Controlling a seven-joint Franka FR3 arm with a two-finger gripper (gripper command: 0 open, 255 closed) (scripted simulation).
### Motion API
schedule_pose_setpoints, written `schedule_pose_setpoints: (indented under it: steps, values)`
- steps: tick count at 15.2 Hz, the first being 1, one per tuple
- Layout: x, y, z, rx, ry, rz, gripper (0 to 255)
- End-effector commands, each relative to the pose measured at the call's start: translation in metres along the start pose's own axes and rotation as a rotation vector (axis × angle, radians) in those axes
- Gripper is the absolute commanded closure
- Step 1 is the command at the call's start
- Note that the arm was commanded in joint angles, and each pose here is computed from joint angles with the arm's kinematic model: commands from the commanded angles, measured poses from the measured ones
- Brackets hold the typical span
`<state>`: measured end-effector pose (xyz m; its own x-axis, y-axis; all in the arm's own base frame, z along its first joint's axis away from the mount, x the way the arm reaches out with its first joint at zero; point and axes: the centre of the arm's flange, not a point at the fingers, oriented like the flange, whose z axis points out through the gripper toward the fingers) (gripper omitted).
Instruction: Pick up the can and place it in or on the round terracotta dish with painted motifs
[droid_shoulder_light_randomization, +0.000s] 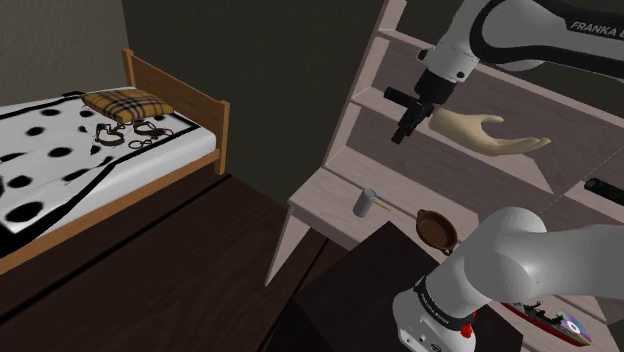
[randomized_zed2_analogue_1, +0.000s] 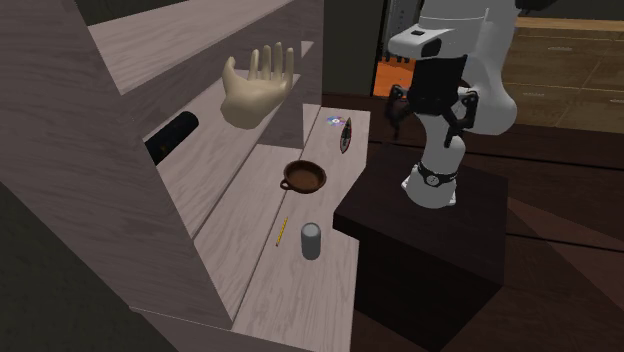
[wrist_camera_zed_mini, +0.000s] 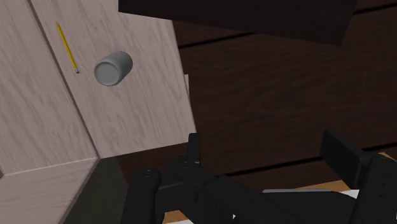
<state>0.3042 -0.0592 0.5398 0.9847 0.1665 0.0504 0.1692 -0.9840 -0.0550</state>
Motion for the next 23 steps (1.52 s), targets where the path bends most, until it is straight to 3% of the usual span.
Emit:
schedule_pose_setpoints:
  steps: [1,23]
  values:
    - [0.001,0.017,0.021,-0.003,-0.003,-0.004,0]
    - [0.008,0.186,0.254,-0.033,-0.042,-0.036,0]
